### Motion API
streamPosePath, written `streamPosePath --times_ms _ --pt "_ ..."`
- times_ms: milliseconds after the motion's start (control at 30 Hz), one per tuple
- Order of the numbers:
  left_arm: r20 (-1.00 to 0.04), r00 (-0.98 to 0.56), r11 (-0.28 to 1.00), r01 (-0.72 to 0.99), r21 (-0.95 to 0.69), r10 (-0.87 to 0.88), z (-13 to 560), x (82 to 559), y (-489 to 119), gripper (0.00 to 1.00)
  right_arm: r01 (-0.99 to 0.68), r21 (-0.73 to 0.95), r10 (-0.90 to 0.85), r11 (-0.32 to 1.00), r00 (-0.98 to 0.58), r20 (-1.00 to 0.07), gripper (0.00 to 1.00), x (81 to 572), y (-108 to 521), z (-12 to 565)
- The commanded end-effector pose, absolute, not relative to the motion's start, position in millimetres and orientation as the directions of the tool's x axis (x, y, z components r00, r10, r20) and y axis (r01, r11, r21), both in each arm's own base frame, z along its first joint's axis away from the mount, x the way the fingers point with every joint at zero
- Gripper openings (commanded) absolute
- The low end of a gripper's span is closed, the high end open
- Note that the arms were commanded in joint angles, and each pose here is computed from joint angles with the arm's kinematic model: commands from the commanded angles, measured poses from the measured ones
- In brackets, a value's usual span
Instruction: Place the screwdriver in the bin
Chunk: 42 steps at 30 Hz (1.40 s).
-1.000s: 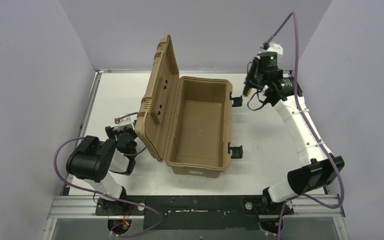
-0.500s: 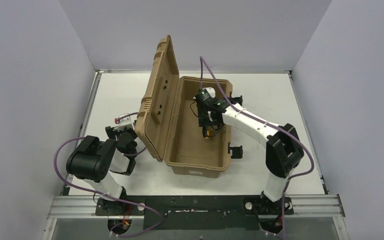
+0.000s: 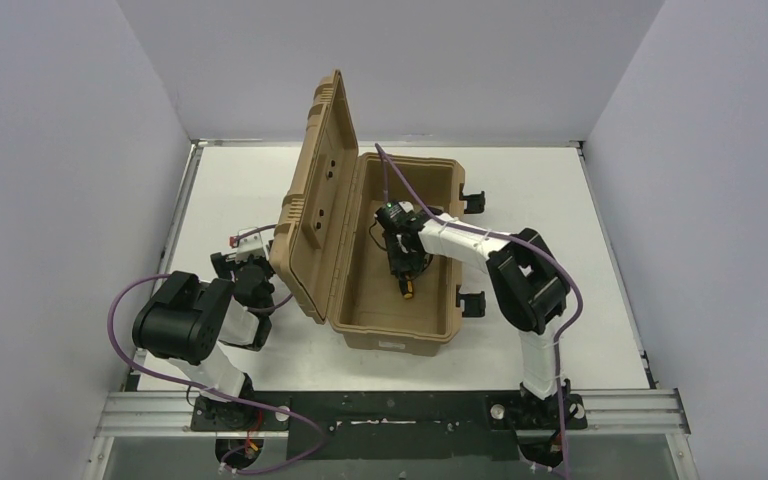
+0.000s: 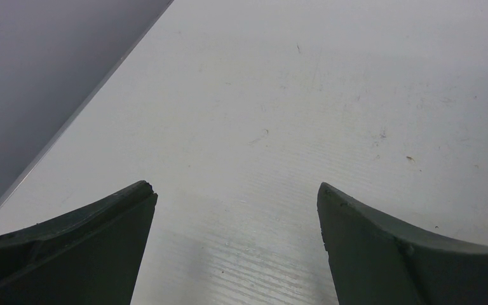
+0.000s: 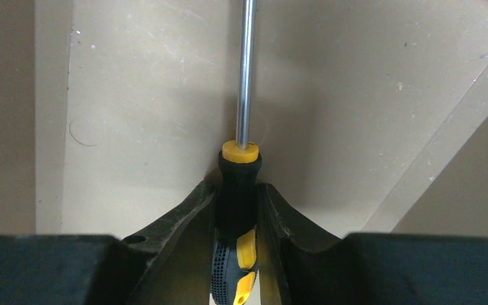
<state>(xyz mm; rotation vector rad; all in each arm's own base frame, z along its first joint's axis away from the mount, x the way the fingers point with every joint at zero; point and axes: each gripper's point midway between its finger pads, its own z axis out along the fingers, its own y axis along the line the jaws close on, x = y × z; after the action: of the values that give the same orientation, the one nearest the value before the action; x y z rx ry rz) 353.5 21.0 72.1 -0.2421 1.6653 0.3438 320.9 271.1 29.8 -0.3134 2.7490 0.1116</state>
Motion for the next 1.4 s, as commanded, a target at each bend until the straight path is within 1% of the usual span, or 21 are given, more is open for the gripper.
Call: streamPosePath --times_ms 0,67,200,300,400,500,633,667,767,867,967,1067,1167,1267,1367 --pt "-0.997 -0.071 0.93 -0.363 0.054 0.03 85 357 20 0.97 -0.251 0.061 -0.202 0.966 -0.881 -0.427 0.08 335 286 43" --pt "-0.997 -0.07 0.931 -0.361 0.053 0.03 85 357 20 0.97 -0.247 0.055 -0.2 0.968 -0.881 -0.429 0.26 336 285 44" --pt "-0.997 -0.071 0.93 -0.364 0.054 0.031 84 356 21 0.97 -0.238 0.045 -0.194 0.97 -0.874 -0.446 0.48 340 282 55" --pt "-0.997 -0.07 0.93 -0.363 0.056 0.033 85 357 21 0.97 -0.235 0.052 -0.183 0.971 -0.863 -0.471 0.61 346 284 72" --pt "-0.997 -0.069 0.93 -0.362 0.055 0.032 85 357 20 0.97 -0.24 0.065 -0.173 0.968 -0.837 -0.519 0.7 356 287 101" --pt "-0.997 -0.071 0.93 -0.362 0.056 0.033 84 356 20 0.97 -0.258 0.078 -0.161 0.963 -0.784 -0.6 0.81 370 289 146" --pt "-0.997 -0.07 0.93 -0.363 0.054 0.03 84 357 21 0.97 -0.251 0.084 -0.119 0.964 -0.694 -0.71 0.97 388 269 207" --pt "-0.997 -0.07 0.93 -0.363 0.054 0.031 85 357 21 0.97 -0.247 0.086 -0.104 0.965 -0.665 -0.739 0.99 391 261 222" --pt "-0.997 -0.072 0.93 -0.363 0.056 0.032 84 356 21 0.97 -0.2 0.087 -0.041 0.976 -0.56 -0.827 1.0 399 225 262" --pt "-0.997 -0.069 0.931 -0.362 0.054 0.03 85 357 20 0.97 -0.089 0.105 0.056 0.99 -0.439 -0.897 1.0 403 168 291" --pt "-0.997 -0.07 0.931 -0.362 0.052 0.028 85 357 20 0.97 0.04 0.123 0.129 0.992 -0.315 -0.94 1.0 396 102 301" --pt "-0.997 -0.071 0.931 -0.361 0.048 0.024 84 357 20 0.97 0.177 0.146 0.187 0.973 -0.247 -0.951 1.0 385 37 283" --pt "-0.997 -0.071 0.931 -0.361 0.047 0.023 84 357 20 0.97 0.282 0.143 0.215 0.949 -0.246 -0.945 1.0 369 -8 241" --pt "-0.997 -0.069 0.931 -0.362 0.046 0.022 85 357 20 0.97 0.346 0.132 0.227 0.929 -0.251 -0.941 1.0 353 -33 201" --pt "-0.997 -0.069 0.93 -0.366 0.044 0.02 85 356 20 0.97 0.346 0.134 0.219 0.929 -0.218 -0.951 1.0 343 -41 174"
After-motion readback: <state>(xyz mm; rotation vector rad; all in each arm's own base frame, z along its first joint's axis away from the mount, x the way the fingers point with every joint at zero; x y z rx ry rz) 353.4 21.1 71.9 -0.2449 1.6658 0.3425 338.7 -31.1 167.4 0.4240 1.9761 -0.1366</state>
